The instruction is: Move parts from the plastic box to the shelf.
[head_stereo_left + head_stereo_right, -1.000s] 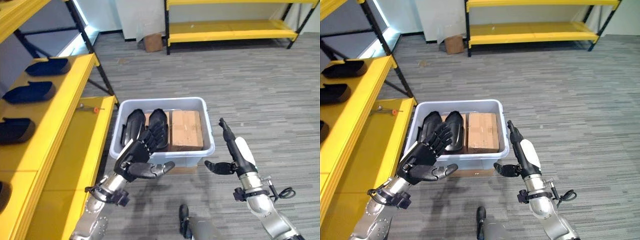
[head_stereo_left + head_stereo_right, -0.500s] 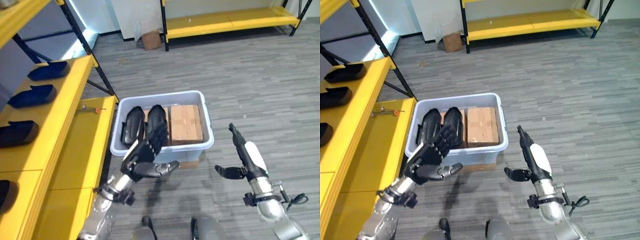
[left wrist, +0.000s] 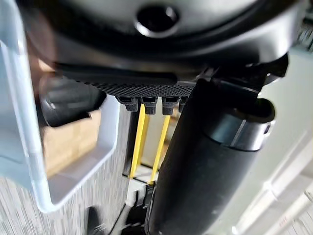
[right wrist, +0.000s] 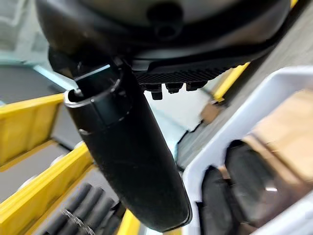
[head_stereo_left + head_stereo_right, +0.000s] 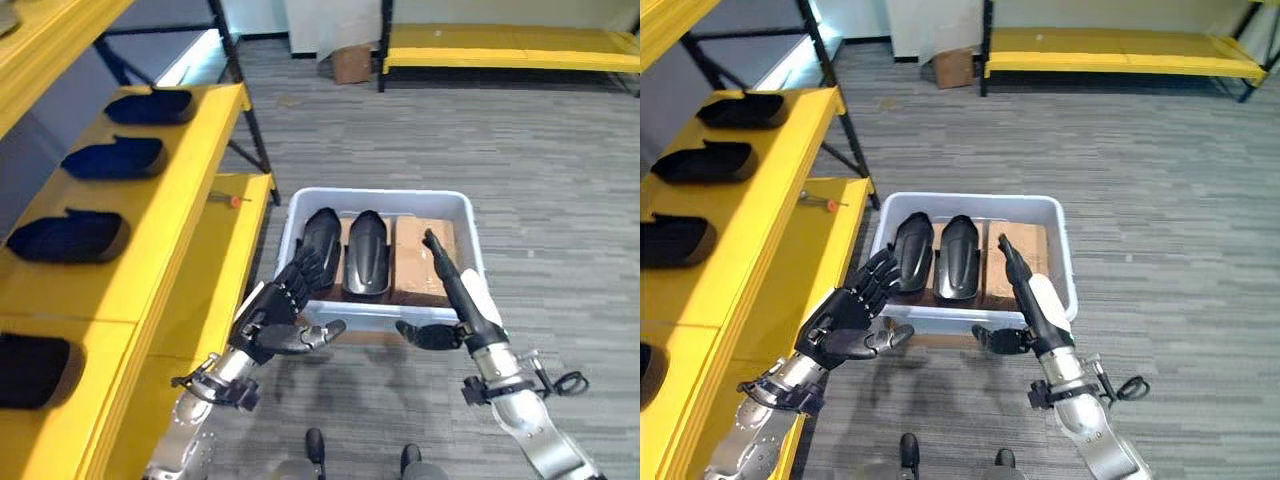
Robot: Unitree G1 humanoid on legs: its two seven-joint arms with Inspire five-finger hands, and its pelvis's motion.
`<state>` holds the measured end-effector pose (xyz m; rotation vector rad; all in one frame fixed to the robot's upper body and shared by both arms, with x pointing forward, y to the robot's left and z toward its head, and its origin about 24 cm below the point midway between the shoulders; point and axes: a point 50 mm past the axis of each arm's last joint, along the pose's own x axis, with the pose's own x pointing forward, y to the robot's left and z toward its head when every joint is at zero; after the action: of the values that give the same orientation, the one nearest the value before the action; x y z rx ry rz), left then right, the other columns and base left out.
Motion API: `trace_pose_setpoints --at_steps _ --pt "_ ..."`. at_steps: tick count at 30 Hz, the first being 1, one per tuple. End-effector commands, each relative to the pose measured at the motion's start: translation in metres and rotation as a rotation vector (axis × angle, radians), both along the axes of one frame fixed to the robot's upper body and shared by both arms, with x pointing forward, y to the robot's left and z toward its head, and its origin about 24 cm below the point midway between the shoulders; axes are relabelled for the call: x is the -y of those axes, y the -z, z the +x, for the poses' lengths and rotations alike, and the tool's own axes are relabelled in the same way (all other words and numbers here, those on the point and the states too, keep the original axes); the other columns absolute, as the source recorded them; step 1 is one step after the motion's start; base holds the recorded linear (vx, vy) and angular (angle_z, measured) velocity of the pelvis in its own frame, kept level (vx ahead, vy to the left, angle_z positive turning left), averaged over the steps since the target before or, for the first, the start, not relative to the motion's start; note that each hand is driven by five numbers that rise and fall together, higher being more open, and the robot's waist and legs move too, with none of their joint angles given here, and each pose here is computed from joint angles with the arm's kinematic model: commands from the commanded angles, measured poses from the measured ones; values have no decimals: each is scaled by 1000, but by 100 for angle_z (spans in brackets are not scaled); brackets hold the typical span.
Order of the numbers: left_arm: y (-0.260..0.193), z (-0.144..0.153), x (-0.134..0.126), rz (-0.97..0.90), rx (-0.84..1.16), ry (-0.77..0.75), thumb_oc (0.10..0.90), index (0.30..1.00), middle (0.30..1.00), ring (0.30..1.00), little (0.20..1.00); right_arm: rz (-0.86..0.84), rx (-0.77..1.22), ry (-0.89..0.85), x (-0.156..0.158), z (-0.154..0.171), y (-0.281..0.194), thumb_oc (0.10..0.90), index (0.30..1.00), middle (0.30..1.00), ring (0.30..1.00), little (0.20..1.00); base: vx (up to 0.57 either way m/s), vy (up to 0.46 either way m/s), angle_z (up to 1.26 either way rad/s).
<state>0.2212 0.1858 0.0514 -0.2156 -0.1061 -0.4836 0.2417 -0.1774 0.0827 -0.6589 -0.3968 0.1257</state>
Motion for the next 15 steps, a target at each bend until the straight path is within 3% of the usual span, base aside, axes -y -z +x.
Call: trace_pose_setpoints --at_steps 1,4,9,15 --pt "-48 8 7 -61 251 53 900 1000 1000 1000 1000 88 217 5 -2 18 -43 900 1000 1000 1000 1000 -51 28 24" --pt "-58 17 10 -70 288 106 900 1000 1000 1000 1000 142 169 -12 -6 54 -63 900 1000 1000 1000 1000 -90 38 18" --pt "-67 25 15 -75 313 140 900 1000 1000 1000 1000 85 184 15 -13 81 -83 900 1000 1000 1000 1000 -65 3 14" --pt "-75 30 19 -73 340 187 900 1000 1000 1000 1000 -17 192 188 9 118 -110 900 1000 1000 1000 1000 -29 7 19"
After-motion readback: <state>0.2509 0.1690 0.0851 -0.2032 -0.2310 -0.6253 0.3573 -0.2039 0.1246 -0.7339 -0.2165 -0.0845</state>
